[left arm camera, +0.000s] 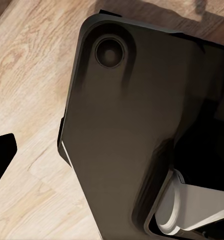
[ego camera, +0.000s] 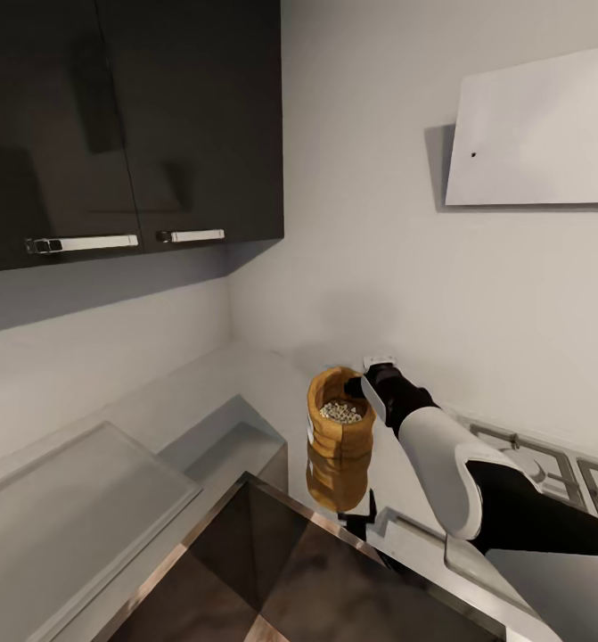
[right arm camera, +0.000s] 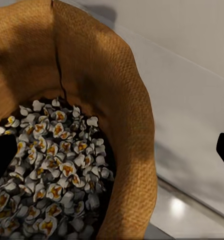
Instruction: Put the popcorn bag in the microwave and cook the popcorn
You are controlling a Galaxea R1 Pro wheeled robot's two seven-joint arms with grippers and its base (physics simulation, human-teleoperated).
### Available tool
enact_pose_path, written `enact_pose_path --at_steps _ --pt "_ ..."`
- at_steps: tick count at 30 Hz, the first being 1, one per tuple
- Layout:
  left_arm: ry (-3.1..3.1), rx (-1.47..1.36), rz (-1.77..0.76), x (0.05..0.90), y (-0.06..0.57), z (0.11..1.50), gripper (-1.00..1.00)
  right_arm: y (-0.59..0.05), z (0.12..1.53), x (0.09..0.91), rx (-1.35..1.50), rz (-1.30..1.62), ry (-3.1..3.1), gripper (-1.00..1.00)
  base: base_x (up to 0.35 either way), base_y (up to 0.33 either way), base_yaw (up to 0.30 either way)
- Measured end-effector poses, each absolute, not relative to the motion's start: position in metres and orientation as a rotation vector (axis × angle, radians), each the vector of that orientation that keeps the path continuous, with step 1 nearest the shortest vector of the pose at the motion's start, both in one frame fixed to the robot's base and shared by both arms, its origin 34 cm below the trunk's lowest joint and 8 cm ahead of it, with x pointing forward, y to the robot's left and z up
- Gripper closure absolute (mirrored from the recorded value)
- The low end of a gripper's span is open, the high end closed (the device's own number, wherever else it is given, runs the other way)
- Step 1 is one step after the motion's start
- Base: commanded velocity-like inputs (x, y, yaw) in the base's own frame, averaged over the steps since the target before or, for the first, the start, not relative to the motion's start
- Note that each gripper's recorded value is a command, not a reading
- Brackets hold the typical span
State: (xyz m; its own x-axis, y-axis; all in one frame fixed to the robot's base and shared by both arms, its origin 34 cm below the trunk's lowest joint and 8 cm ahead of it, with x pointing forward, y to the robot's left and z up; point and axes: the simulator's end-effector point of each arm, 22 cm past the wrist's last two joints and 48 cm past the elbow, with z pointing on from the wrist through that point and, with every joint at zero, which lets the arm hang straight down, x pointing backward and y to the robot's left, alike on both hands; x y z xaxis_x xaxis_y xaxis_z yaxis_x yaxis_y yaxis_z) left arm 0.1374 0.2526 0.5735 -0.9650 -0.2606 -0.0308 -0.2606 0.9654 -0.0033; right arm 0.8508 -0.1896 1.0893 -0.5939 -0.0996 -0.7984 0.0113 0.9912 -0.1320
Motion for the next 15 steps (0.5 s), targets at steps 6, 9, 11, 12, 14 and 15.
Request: enact_pose_path --at_steps 6,9,11,12,14,15 --pt "3.083 -0.409 0.002 0.137 0.253 0.574 -1.00 -0.190 1.088 0.850 -0.061 -0.153 2.204 -1.00 0.000 0.000 0.000" --pt "3.084 -0.409 0.001 0.137 0.252 0.574 -1.00 -0.190 1.087 0.850 -0.061 -0.153 2.205 -1.00 0.000 0.000 0.000" --pt "3.084 -0.409 0.001 0.137 0.252 0.574 -1.00 -0.189 1.086 0.850 -0.062 -0.152 2.208 -1.00 0.000 0.000 0.000" --pt "3.083 -0.409 0.002 0.137 0.253 0.574 -1.00 -0.188 1.082 0.848 -0.066 -0.151 2.219 -1.00 0.000 0.000 0.000" --pt "3.083 -0.410 0.002 0.137 0.253 0.574 -1.00 -0.184 1.065 0.841 -0.086 -0.150 2.257 -1.00 0.000 0.000 0.000" --pt "3.083 -0.410 0.001 0.137 0.253 0.574 -1.00 -0.184 1.058 0.838 -0.093 -0.151 2.271 -1.00 0.000 0.000 0.000"
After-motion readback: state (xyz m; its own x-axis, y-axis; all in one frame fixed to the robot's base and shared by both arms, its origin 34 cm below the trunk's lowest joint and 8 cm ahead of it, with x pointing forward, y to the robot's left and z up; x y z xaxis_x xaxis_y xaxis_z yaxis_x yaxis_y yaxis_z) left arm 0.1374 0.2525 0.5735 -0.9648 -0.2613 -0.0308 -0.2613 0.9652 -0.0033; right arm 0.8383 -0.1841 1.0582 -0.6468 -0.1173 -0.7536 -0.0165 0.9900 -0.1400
